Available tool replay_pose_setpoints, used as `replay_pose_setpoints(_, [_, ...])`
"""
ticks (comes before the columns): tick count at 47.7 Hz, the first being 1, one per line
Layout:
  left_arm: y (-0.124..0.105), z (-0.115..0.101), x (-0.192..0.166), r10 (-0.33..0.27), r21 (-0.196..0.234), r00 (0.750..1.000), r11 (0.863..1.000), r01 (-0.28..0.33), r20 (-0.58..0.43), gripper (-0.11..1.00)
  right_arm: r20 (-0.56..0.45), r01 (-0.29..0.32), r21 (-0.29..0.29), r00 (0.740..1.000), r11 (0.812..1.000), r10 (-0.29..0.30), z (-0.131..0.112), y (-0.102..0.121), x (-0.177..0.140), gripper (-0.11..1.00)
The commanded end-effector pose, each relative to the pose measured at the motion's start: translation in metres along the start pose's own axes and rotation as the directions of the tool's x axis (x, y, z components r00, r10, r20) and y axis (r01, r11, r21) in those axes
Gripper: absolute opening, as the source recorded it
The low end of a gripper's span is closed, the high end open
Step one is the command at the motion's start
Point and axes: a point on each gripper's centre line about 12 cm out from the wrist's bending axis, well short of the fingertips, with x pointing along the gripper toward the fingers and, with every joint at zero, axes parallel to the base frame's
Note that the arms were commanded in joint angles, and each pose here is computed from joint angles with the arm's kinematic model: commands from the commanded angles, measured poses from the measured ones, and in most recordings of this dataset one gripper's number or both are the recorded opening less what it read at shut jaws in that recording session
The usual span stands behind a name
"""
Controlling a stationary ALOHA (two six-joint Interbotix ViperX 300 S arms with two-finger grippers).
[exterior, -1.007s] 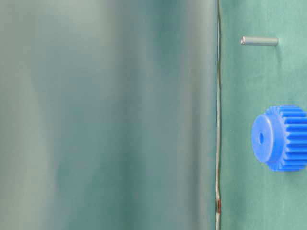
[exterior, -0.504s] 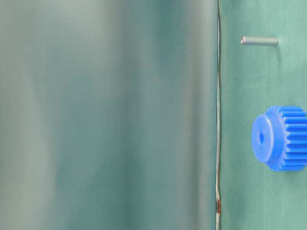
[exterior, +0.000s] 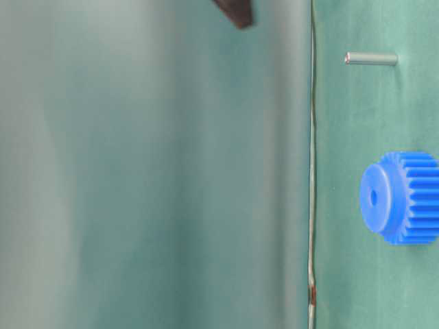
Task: Insert the shaft placed at a random location into the center hole of the medium gear at another random location.
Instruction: 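Move the right gripper over the silver shaft and lower onto it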
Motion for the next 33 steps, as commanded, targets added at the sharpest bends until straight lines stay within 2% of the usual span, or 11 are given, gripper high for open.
replay_pose_setpoints(1, [0.000,0.007,0.003,-0.002,0.005,1.000,1.000,0.002,0.017,0.00,0.005,0.014,-0.007,1.000,1.000,-0.014,-0.001,-0.004,0.013,0.84])
replay_pose_setpoints(18, [0.000,0.006,0.003,-0.002,0.003,1.000,1.000,0.002,0.009,0.00,-0.073,0.042,0.008,0.996,0.999,-0.041,-0.028,-0.011,0.046,0.81])
replay_pose_setpoints(33, [0.000,0.004,0.003,-0.002,0.003,1.000,1.000,0.002,-0.005,0.00,-0.102,0.043,0.008,0.994,0.999,-0.042,-0.034,-0.011,0.059,0.81])
